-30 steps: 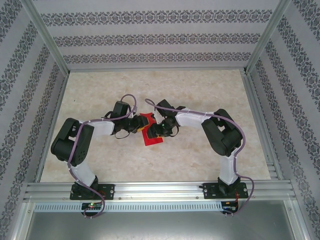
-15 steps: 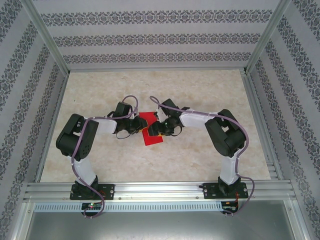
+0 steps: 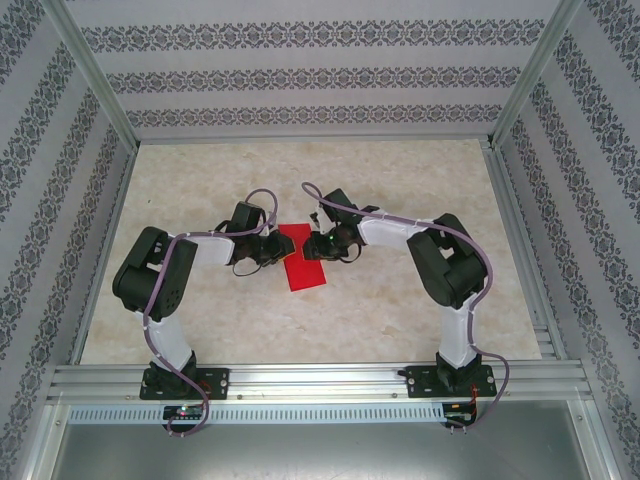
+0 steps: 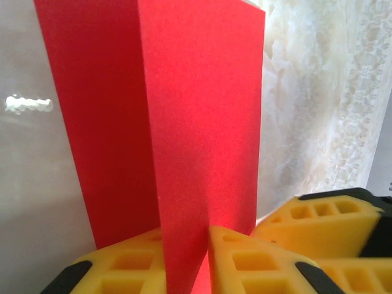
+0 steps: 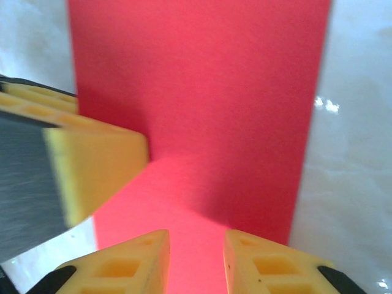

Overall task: Fold a paper plane with a square sheet of paper (pick it up from the middle)
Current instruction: Fold the triangle a second time at the center of the table.

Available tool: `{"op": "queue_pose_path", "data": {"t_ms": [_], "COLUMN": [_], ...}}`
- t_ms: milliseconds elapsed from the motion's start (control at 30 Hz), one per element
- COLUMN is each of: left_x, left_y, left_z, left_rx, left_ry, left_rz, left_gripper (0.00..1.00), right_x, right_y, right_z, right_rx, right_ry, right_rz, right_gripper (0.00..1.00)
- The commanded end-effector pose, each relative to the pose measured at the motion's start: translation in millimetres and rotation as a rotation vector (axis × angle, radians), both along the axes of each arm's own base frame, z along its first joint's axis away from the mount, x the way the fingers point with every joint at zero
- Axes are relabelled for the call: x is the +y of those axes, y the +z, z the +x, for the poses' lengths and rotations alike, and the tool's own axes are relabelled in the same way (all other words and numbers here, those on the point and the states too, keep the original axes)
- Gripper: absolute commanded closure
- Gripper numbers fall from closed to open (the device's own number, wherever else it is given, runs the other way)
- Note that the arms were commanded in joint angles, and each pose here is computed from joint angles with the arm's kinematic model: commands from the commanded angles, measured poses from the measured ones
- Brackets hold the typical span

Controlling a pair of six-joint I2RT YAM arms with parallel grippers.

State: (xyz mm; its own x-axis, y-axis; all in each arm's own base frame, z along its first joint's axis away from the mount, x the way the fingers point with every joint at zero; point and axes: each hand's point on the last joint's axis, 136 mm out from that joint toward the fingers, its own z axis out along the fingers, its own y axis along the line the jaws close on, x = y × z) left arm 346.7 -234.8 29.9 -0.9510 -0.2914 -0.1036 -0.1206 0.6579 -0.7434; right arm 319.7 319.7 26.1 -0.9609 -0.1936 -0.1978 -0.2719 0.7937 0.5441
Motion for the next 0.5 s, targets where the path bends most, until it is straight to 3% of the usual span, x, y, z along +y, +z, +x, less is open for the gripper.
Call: {"op": "queue_pose_path", "data": {"t_ms": [0,200,467], "left_x": [-7.9,-23.5,-31.8], "left_y": [8.7,11.8,14.3], "left_z": [-14.2,-46.0,-72.6], "left_rx": [-0.002,0.022,0.041], "left_ry": [-0.047,-0.132,-0.170], "left_rz": [-0.030,-0.054,-0.067], "left_gripper": [0.75,0.70,0.77], "right_x": [-7.6,-12.2,-16.1], "right_y": [-12.3,-19.8,-23.8], "right_z": [4.4,3.0,5.7], "right_rx": [0.017,0.041,0.053], "right_ry": [-0.040,-0.062,-0.091], "right_rz": [-0.057,-0.077,-0.089], "right_gripper": [0.71,0.72,0.74]}}
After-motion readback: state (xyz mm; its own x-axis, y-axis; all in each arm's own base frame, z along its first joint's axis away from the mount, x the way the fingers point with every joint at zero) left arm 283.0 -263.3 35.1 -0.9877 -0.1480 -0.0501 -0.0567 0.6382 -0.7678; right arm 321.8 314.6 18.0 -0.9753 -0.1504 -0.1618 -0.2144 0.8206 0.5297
